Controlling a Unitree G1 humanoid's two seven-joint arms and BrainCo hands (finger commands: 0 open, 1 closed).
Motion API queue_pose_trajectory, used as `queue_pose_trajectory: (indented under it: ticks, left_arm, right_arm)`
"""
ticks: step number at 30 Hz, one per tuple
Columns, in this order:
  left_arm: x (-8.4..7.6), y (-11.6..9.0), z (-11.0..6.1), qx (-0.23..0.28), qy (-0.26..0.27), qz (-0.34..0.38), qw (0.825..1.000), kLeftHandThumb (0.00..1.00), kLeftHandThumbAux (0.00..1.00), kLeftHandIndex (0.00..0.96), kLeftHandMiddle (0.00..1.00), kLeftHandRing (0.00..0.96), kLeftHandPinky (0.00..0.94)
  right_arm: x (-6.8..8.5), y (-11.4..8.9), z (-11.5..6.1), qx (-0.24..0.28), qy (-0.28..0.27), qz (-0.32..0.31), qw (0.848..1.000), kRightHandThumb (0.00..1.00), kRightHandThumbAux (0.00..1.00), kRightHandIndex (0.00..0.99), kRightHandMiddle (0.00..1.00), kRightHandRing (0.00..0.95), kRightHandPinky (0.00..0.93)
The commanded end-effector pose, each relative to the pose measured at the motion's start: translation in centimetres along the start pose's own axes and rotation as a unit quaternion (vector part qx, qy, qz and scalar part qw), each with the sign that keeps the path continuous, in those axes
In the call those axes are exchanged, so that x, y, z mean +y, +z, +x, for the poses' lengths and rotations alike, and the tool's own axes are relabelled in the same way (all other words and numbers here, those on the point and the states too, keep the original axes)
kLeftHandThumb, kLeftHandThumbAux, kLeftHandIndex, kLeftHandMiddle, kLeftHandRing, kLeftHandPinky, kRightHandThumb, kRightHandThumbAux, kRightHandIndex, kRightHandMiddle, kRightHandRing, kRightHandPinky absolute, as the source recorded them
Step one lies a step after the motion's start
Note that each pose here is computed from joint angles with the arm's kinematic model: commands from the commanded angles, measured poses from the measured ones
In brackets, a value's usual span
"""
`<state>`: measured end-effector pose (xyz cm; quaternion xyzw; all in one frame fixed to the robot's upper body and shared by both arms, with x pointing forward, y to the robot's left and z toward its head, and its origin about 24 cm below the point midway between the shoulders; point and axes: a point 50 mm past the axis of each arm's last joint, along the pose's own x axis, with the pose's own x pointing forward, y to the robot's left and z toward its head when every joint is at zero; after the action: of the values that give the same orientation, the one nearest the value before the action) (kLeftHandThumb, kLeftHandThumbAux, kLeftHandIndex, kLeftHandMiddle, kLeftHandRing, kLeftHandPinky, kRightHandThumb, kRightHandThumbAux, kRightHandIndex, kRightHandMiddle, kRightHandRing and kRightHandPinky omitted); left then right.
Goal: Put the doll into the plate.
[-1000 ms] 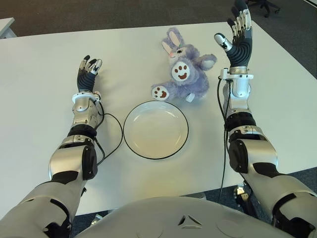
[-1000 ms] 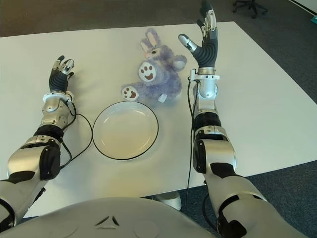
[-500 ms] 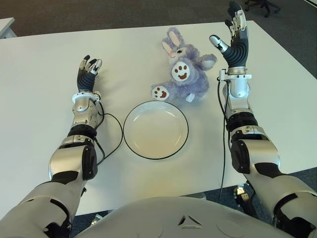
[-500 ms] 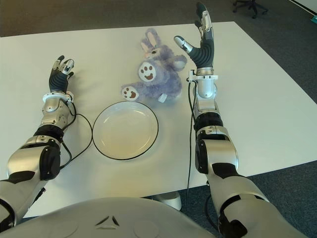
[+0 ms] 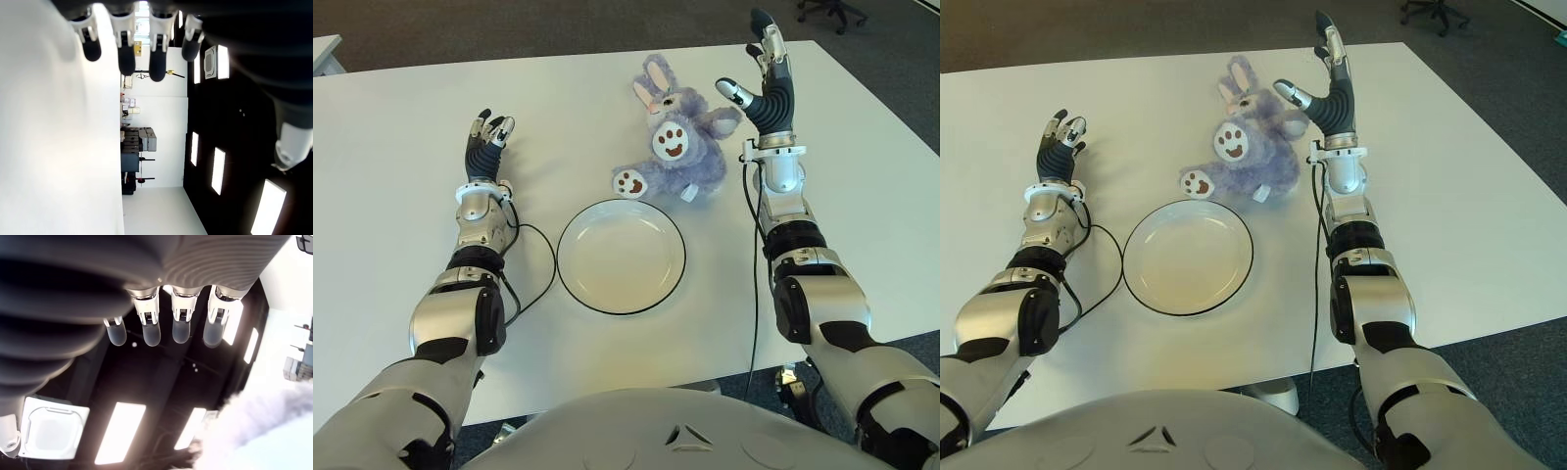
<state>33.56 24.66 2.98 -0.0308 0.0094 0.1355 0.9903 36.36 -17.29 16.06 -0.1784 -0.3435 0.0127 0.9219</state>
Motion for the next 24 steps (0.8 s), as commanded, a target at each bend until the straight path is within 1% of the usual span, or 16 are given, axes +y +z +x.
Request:
queue_pose_trajectory:
  ticks: [1, 5, 9, 14, 23, 24]
  left_arm:
    - [0.42, -4.36, -2.39, 0.089, 0.01, -0.002, 0.996, 0.0, 0.522, 0.095, 0.169, 0.126, 0.036]
    - [0.44, -4.36, -2.38, 0.089, 0.011, -0.001, 0.996, 0.0, 0.522, 0.092, 0.172, 0.131, 0.043]
    - [0.44, -4.35, -2.38, 0.089, 0.011, -0.002, 0.996, 0.0, 0.531, 0.098, 0.177, 0.134, 0.041]
    - [0.44, -4.35, -2.38, 0.089, 0.012, -0.002, 0.996, 0.0, 0.529, 0.097, 0.174, 0.132, 0.039]
    - [0.39, -4.3, -2.32, 0.089, 0.012, 0.003, 0.996, 0.0, 0.513, 0.088, 0.176, 0.131, 0.025]
    - [0.38, -4.3, -2.32, 0.089, 0.012, 0.004, 0.996, 0.0, 0.511, 0.086, 0.175, 0.13, 0.022]
  right_arm:
    - [0.32, -0.64, -0.73, 0.02, 0.018, -0.006, 1.0, 0.072, 0.51, 0.036, 0.053, 0.071, 0.128]
    - [0.46, -0.71, -0.76, 0.024, 0.028, -0.004, 0.999, 0.075, 0.49, 0.034, 0.061, 0.092, 0.152]
    - [0.68, -0.72, -0.79, 0.028, 0.042, -0.013, 0.999, 0.086, 0.46, 0.026, 0.046, 0.073, 0.092]
    - [0.77, -0.61, -0.78, 0.028, 0.052, -0.025, 0.998, 0.088, 0.441, 0.032, 0.04, 0.064, 0.099]
    - [1.02, -0.05, -0.82, 0.023, 0.076, -0.062, 0.995, 0.067, 0.438, 0.039, 0.041, 0.056, 0.087]
    - [1.03, 0.0, -0.82, 0.023, 0.079, -0.067, 0.994, 0.062, 0.444, 0.043, 0.052, 0.066, 0.101]
